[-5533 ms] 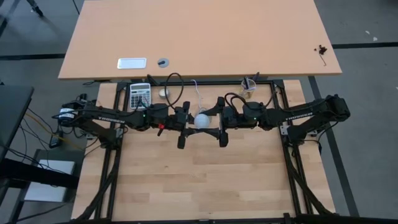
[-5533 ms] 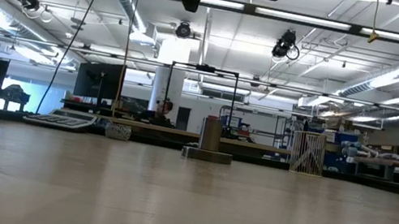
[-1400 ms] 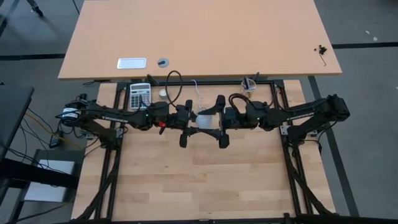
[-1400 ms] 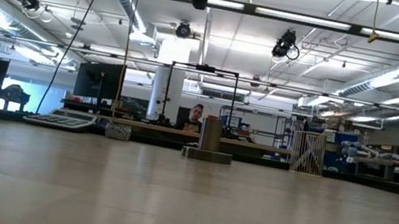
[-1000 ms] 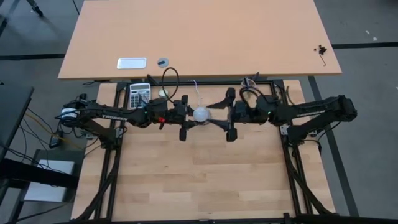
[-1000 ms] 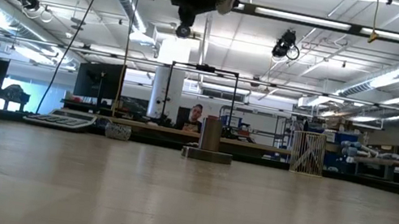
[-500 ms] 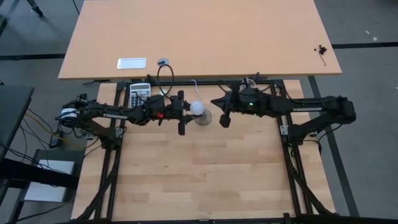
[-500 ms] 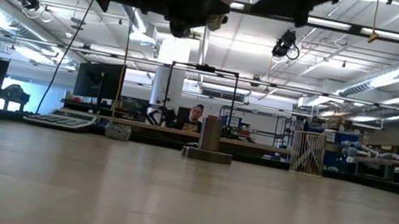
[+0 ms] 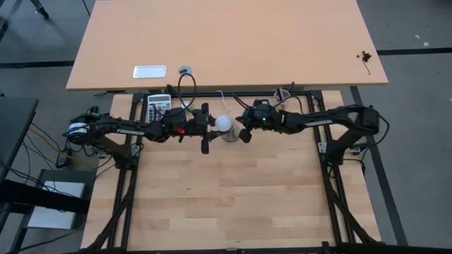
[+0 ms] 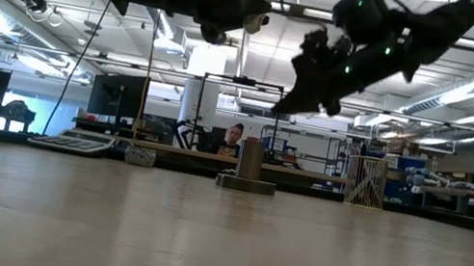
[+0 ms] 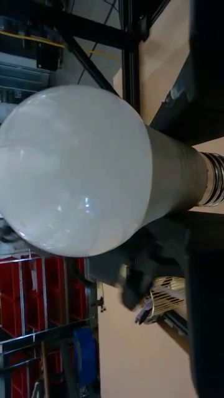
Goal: Screw lightbulb
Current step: Insert the lightbulb into the lamp
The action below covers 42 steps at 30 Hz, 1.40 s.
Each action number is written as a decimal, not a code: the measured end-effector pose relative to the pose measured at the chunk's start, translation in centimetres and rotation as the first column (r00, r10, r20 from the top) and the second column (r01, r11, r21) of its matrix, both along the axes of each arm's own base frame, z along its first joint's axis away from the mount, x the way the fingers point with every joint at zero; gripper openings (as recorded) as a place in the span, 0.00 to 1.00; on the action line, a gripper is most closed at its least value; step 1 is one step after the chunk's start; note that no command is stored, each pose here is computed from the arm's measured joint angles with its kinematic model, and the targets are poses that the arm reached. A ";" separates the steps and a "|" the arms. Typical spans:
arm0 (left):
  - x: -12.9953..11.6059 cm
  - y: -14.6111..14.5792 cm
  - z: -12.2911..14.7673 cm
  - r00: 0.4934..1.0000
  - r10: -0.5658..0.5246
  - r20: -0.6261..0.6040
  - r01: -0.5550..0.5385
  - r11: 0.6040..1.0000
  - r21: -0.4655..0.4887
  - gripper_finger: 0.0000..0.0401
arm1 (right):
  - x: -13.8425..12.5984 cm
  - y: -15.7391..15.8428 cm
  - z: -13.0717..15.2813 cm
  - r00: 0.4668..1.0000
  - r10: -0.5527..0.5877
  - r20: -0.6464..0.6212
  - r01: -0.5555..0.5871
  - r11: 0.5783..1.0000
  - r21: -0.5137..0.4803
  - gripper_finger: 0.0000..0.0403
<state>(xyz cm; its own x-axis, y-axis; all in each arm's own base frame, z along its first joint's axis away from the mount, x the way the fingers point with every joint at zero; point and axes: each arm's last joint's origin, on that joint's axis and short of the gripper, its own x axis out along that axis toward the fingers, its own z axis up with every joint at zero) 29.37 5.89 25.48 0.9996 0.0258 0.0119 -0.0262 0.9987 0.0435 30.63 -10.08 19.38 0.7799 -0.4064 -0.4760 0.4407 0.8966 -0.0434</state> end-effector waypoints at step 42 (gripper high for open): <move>-2.3 0.4 -9.9 0.989 0.139 -0.049 -0.144 0.983 -0.111 0.33 | 3.7 4.9 -3.9 0.930 0.309 0.200 -0.343 0.924 0.168 0.01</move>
